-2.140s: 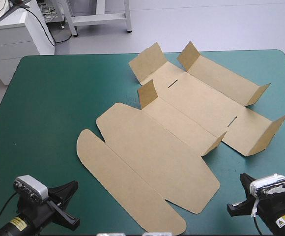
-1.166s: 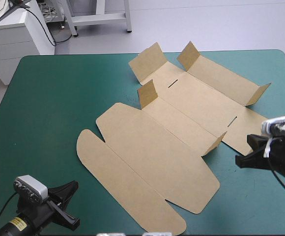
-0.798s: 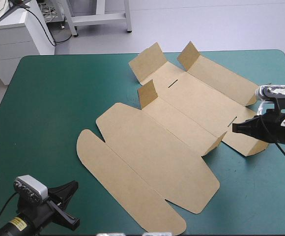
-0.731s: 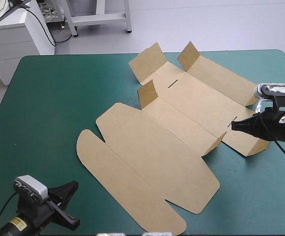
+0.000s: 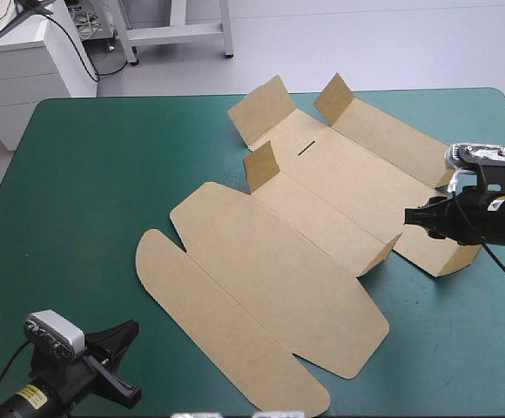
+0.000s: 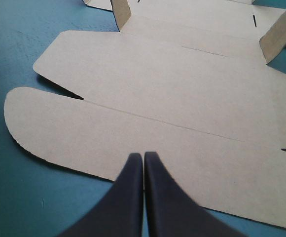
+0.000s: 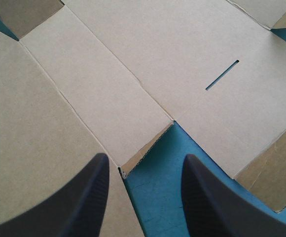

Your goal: Fold the box

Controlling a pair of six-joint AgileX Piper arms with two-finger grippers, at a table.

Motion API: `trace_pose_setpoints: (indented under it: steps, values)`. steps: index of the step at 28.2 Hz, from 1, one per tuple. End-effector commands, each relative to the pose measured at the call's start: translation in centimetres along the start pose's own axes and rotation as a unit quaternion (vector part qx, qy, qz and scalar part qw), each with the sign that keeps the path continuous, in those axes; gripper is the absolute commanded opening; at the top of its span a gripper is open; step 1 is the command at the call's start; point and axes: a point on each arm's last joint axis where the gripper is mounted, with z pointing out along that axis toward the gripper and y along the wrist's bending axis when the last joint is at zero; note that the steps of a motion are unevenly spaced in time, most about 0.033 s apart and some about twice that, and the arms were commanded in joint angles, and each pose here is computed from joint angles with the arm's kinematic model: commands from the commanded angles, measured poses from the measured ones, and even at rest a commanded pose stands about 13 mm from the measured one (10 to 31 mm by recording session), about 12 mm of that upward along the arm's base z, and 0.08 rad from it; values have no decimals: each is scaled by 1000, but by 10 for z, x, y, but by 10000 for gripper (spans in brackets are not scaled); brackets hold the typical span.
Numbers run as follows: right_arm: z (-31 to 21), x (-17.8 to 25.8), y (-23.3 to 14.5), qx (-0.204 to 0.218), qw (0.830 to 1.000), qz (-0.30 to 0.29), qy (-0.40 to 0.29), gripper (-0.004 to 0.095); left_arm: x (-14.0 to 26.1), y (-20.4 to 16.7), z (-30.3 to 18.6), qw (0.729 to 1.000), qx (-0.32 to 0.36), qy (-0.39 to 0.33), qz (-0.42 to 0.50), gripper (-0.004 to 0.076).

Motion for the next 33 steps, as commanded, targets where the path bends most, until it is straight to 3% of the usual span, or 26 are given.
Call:
trace_pose_setpoints:
  steps: [1,6,11,20,33]
  values:
    - [-9,-7,4,-10,999,16,-38,429,-13,0,-1,999,1,-37,-15,-8]
    - [15,-5,-9,28,989,141,42,430,-13,0,-1,999,1,-37,-15,-8]
    - [44,-4,-12,15,969,215,121,430,-13,0,-1,999,1,-37,-15,-8]
    - [95,-4,-19,-4,942,260,215,431,-14,0,-1,999,1,-37,-15,-8]
    - [139,-10,-26,-26,930,295,218,432,-14,0,-1,999,1,-37,-15,-8]
